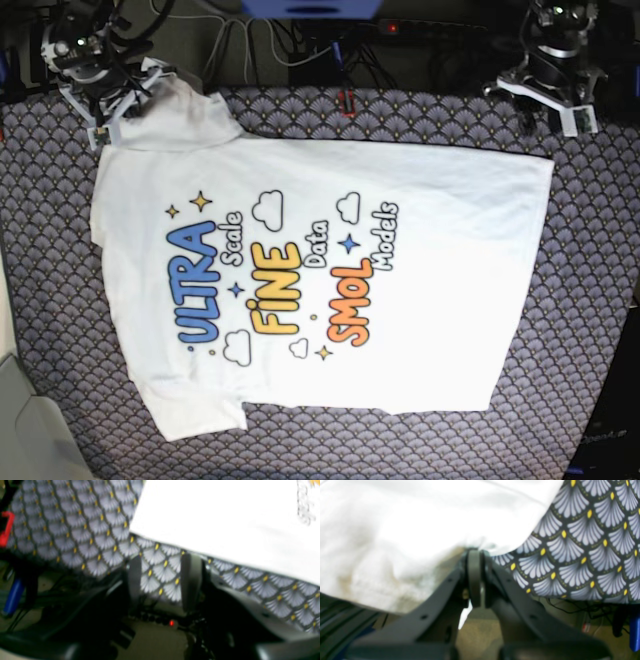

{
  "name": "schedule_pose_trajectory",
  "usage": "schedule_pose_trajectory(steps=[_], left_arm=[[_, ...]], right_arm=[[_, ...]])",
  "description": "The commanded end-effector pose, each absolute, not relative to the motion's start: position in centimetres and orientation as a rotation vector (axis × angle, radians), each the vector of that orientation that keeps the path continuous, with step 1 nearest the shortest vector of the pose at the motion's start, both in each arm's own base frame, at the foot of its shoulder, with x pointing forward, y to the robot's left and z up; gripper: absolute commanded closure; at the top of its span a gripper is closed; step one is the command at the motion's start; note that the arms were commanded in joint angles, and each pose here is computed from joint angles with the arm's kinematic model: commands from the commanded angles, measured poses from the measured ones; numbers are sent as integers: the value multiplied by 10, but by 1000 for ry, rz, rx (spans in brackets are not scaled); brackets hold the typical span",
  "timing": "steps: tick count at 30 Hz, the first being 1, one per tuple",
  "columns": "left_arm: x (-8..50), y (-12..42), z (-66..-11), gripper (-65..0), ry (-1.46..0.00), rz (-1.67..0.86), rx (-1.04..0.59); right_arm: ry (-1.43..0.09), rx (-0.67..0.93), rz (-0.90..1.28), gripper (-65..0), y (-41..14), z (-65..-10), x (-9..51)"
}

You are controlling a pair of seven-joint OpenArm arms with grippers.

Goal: Fold the T-shirt properly
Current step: 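Grasp the shirt's collar-side edge with both grippers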

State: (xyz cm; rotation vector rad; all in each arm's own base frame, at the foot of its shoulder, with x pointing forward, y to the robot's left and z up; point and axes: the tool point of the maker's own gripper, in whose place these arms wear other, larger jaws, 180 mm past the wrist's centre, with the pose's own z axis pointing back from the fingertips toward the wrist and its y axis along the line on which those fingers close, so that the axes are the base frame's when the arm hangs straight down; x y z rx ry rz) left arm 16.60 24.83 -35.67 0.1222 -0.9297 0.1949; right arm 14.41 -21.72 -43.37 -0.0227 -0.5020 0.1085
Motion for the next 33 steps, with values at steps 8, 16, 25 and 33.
schedule_pose_trajectory(steps=[8, 16, 25, 33], left_arm=[[187, 251, -339, -258, -1014, 192, 129], [202, 252, -332, -257, -1054, 199, 129], [193, 259, -353, -256, -997, 220, 137], [184, 290, -368, -259, -956, 279, 196]], right_arm=[[-492, -25, 142, 0, -220, -431, 145], [-540, -79, 176, 0, -232, -412, 158], [-571, -95, 182, 0, -234, -403, 168], [-569, -90, 184, 0, -232, -404, 168]])
